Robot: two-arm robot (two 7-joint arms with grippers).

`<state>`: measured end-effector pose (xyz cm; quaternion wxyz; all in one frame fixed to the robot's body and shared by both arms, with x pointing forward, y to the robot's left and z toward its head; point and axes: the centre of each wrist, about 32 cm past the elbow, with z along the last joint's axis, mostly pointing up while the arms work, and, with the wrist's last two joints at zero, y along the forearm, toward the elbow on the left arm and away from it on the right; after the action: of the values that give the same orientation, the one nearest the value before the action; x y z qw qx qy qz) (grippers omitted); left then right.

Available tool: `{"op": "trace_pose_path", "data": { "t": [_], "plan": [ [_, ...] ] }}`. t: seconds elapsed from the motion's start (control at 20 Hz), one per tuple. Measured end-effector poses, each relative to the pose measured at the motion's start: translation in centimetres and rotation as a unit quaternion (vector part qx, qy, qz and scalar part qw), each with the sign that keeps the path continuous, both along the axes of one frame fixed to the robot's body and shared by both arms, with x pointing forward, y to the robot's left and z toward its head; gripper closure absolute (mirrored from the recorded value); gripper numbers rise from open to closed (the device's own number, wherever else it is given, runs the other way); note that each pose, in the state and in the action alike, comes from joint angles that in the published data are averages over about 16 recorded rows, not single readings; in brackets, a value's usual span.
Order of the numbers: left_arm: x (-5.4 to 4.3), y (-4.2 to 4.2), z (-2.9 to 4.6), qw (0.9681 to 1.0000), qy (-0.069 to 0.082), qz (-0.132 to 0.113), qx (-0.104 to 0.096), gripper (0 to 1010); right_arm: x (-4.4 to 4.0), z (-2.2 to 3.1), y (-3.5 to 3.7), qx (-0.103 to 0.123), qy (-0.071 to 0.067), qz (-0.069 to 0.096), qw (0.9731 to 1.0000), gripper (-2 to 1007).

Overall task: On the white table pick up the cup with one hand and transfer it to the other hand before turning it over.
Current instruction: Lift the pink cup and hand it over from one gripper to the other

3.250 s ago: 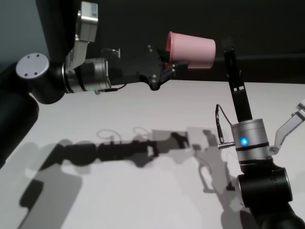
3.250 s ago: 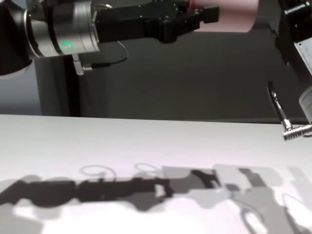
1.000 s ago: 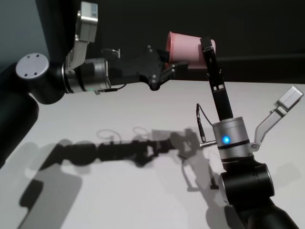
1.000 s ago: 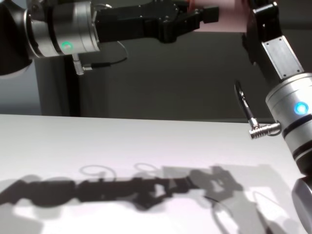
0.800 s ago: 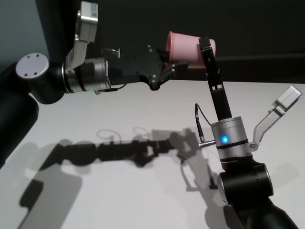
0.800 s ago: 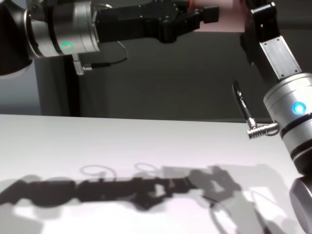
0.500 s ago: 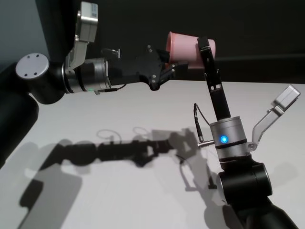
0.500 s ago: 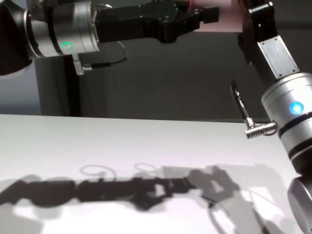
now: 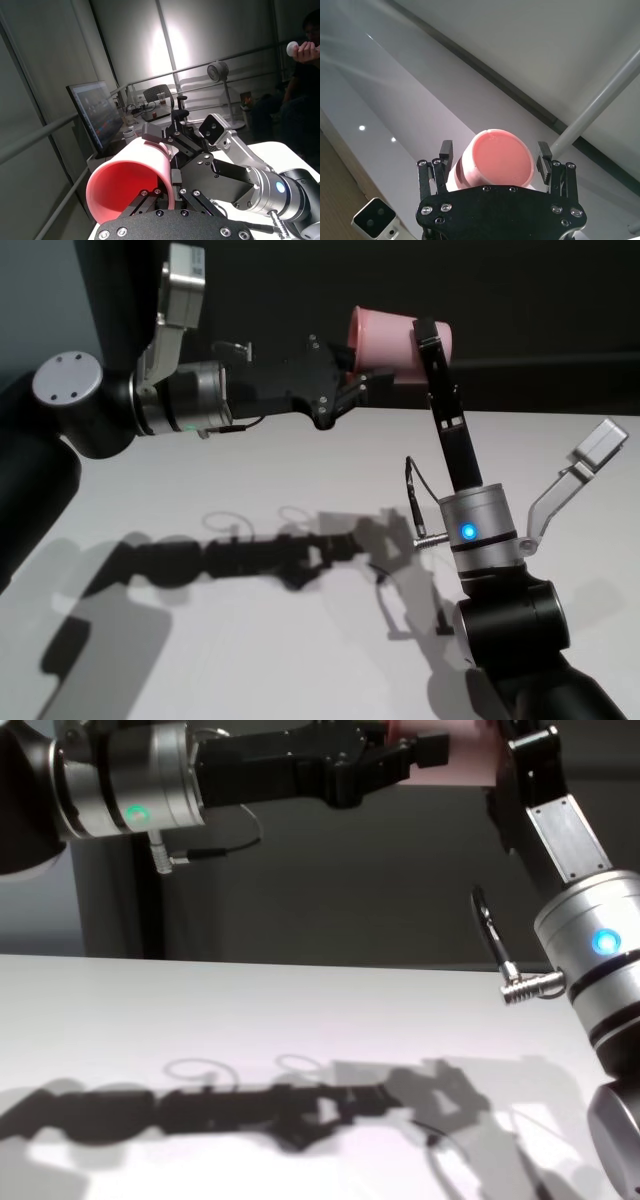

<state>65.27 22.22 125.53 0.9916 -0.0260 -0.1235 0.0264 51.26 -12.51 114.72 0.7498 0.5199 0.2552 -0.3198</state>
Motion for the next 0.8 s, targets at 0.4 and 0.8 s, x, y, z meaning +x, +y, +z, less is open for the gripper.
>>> {"op": "trace_pose_path", "data": {
  "t": [0.4,0.8],
  "plan": [
    [0.00,0.00,0.00,1.0000,0.000,0.000,0.000,962,0.06,-0.04,0.10,0.002,0.001,0.002,1.0000,4],
    [0.00,0.00,0.00,1.0000,0.000,0.000,0.000,962,0.05,-0.13,0.33,0.007,0.002,0.007,0.9999,5]
  ]
}}
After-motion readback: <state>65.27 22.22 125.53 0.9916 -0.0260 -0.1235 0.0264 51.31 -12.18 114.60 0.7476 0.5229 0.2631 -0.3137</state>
